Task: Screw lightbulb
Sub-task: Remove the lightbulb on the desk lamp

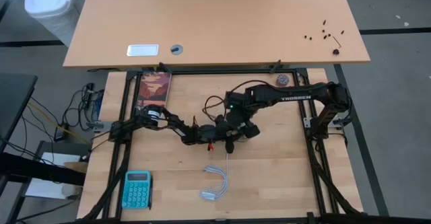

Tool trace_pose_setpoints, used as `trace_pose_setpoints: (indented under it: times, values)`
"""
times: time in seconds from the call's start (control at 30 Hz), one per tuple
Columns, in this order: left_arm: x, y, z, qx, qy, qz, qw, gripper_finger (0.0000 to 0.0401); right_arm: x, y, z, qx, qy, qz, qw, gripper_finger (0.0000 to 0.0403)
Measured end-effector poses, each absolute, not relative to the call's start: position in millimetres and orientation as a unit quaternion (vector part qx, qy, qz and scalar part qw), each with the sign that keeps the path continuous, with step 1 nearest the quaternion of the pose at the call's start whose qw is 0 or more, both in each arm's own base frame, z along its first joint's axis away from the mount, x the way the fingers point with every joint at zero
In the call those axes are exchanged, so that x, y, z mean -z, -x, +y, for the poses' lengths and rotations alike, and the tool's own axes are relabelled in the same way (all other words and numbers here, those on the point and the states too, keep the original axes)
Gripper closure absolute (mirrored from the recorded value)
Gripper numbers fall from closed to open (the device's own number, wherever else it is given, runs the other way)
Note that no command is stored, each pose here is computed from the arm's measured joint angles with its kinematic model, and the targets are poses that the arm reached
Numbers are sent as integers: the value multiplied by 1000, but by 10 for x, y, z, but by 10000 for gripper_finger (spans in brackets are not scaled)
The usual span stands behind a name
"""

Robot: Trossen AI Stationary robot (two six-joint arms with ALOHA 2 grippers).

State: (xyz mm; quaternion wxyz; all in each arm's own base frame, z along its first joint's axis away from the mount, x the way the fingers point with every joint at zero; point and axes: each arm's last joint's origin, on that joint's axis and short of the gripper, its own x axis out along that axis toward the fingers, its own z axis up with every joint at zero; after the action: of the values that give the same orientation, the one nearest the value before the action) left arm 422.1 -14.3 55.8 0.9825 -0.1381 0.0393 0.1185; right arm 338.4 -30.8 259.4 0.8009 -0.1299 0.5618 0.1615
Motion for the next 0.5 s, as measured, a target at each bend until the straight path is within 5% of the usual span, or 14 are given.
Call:
trace_pose_setpoints:
  times: [0.23,0.5]
  values:
    - [-559,-4223,-152,-116,139,40,983,203,-2635,-3342,-247,25,-67,606,792,77]
    - [-559,-4223,-150,-117,140,40,982,203,-2568,-3313,-252,147,-166,602,767,66]
